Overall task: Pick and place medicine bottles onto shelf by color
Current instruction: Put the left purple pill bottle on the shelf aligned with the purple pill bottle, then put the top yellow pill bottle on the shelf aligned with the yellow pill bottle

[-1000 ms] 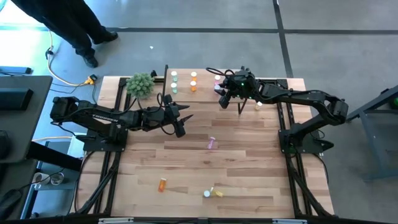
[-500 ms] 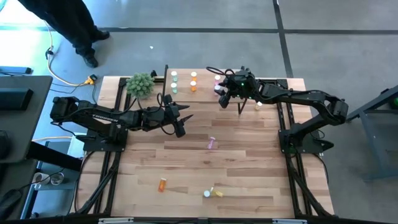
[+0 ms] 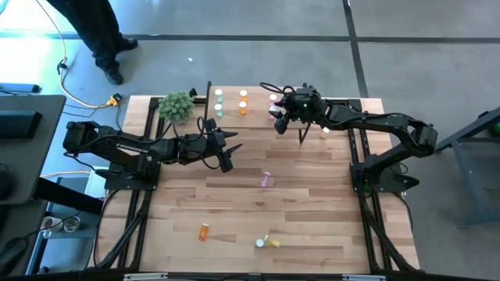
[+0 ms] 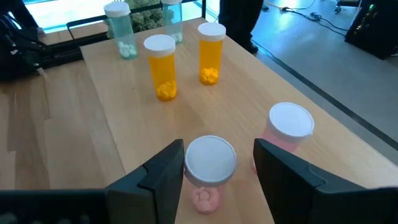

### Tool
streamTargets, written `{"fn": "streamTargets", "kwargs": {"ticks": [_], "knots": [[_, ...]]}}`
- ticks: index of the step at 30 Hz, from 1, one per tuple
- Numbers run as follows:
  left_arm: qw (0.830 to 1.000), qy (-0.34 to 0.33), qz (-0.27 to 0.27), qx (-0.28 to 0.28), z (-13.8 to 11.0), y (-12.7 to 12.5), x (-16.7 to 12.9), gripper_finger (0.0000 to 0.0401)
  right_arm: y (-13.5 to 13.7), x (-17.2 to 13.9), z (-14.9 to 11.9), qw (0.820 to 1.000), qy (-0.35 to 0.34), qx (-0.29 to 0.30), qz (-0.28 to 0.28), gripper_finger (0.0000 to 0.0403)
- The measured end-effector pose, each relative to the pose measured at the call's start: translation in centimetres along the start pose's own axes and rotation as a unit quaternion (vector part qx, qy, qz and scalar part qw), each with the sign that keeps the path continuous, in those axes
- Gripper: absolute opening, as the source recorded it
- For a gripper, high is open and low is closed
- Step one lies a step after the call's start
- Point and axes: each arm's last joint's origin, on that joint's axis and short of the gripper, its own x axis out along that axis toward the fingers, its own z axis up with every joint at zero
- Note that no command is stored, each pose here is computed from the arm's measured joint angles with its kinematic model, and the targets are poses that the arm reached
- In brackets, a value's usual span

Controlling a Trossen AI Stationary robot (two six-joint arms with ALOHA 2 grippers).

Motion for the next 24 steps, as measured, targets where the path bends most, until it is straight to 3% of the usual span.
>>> {"fn": "streamTargets", "kwargs": {"ticks": [15,24], "knots": [[1.0,0.0,0.0,0.0,0.0,0.0,0.0,0.0191,1.2,-0.9,0.6,1.0,-0.021,-0.009,0.02,0.0185],[1.0,0.008,-0.001,0.004,-0.2,0.0,0.0,0.0191,1.1,-4.9,2.6,0.997,-0.073,-0.014,0.023,0.0185]]}}
